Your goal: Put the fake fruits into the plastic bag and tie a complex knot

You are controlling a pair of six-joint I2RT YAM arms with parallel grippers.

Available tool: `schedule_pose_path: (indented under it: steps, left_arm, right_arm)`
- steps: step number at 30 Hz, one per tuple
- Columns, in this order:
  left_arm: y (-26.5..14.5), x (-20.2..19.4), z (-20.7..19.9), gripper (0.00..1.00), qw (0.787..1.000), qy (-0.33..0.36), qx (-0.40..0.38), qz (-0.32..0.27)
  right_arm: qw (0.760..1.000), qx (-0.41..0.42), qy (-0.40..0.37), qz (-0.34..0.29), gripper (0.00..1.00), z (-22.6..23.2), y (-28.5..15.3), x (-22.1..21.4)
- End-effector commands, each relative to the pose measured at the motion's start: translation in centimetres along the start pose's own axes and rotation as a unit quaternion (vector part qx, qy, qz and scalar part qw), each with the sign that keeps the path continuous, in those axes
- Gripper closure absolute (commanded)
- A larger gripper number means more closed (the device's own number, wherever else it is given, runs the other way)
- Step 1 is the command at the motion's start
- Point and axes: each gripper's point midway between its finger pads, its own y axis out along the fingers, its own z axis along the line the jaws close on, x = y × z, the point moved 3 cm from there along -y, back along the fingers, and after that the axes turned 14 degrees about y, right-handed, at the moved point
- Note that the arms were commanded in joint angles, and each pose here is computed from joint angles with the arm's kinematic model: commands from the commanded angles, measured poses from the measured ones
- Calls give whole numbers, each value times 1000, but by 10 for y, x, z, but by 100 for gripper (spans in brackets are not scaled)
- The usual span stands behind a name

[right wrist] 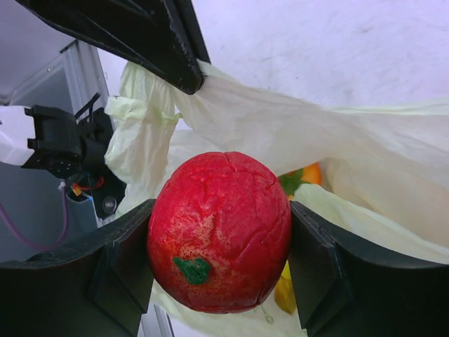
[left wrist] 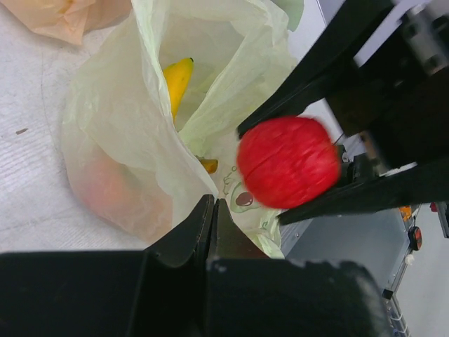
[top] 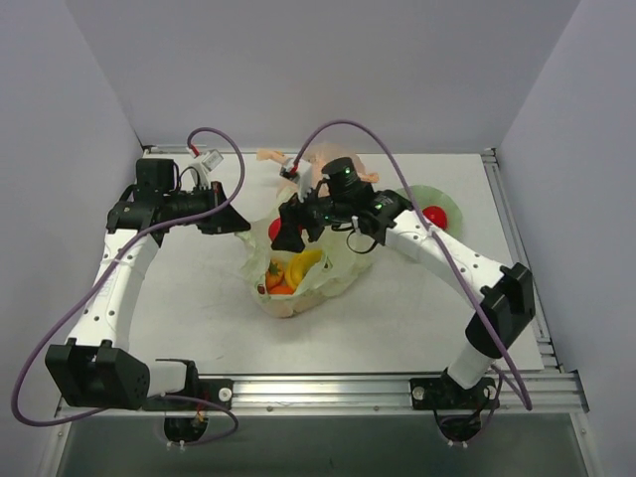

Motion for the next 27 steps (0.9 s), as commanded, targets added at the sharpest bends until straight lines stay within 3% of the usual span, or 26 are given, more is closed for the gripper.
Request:
schedule_pose_path:
  steps: [1, 9, 11, 12, 15, 22, 25, 27]
  left_arm:
    - [-6, 15, -9, 100, 999, 10, -16, -38]
    - [-8, 14, -12, 100, 999, 1, -17, -47]
    - [-9, 14, -12, 100, 999, 0, -17, -48]
    - [-9, 14, -12, 100, 999, 1, -17, -48]
    - [-9, 13, -12, 100, 999, 3, -16, -49]
    - [-10, 14, -11, 100, 999, 12, -13, -51]
    - [-10, 12, -10, 100, 999, 12, -11, -50]
    - [-9, 11, -9, 100, 999, 12, -9, -49]
  right_arm:
    - [1000, 3, -26, -4, 60, 1, 28, -6]
    - [993, -96, -65, 32, 50, -43, 65, -49]
    - [987, -137, -82, 32, 37, -57, 63, -50]
    - [984, -150, -86, 32, 22, -62, 59, -49]
    - [980, -167, -102, 25, 6, -62, 45, -43]
    - [988, -115, -102, -23, 1, -13, -25, 4]
    - [989, -120, -61, -55, 0, -18, -73, 17]
    - [984, -163, -35, -61, 0, -46, -106, 14]
